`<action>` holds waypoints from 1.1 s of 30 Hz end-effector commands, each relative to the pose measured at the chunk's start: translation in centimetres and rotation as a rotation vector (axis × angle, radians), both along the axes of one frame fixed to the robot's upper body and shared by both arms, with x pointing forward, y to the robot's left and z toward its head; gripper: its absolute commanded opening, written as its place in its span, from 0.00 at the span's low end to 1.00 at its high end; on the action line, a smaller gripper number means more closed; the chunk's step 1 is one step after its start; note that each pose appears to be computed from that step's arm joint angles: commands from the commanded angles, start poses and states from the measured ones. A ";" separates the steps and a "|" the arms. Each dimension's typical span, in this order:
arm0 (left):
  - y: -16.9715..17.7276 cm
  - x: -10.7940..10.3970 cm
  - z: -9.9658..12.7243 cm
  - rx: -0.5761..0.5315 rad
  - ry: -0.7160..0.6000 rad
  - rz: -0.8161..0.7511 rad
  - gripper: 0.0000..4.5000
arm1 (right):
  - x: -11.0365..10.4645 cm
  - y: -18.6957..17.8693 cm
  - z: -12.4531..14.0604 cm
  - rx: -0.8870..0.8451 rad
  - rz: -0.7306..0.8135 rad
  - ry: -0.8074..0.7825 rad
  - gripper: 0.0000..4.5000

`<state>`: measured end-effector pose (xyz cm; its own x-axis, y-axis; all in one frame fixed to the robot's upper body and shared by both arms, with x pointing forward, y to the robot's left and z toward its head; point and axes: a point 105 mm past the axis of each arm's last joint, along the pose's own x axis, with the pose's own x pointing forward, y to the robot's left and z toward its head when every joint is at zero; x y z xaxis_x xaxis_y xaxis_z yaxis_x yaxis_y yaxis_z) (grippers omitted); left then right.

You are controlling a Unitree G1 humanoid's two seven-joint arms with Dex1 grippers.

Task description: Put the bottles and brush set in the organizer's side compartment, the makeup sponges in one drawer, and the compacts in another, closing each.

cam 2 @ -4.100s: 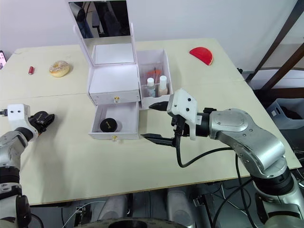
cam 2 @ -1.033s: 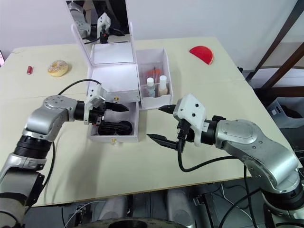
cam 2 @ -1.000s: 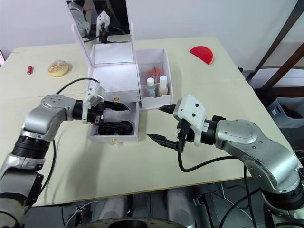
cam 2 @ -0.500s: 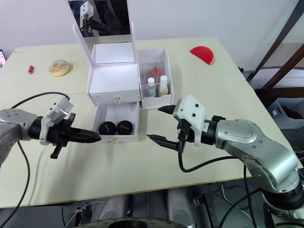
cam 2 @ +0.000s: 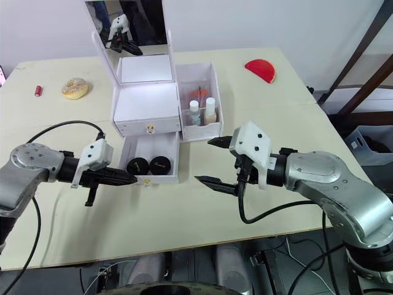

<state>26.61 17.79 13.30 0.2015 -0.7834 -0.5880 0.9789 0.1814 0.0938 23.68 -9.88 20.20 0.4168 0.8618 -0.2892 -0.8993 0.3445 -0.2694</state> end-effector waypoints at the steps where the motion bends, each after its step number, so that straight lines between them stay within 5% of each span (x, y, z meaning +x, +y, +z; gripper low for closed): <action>1: -0.2 0.4 0.3 0.012 -0.032 -0.010 0.01 | 0.1 -0.4 -0.2 -0.040 -0.017 -0.015 1.00; 33: -2.7 9.0 0.7 -0.040 -0.323 0.215 0.01 | 0.4 -0.6 0.0 -0.025 -0.056 -0.015 1.00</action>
<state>34.81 15.18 12.62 0.4908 -0.7301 -0.4755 0.8690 0.3702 0.3284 24.28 -10.61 18.91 0.4546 0.8219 -0.3433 -0.8882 0.3896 -0.2435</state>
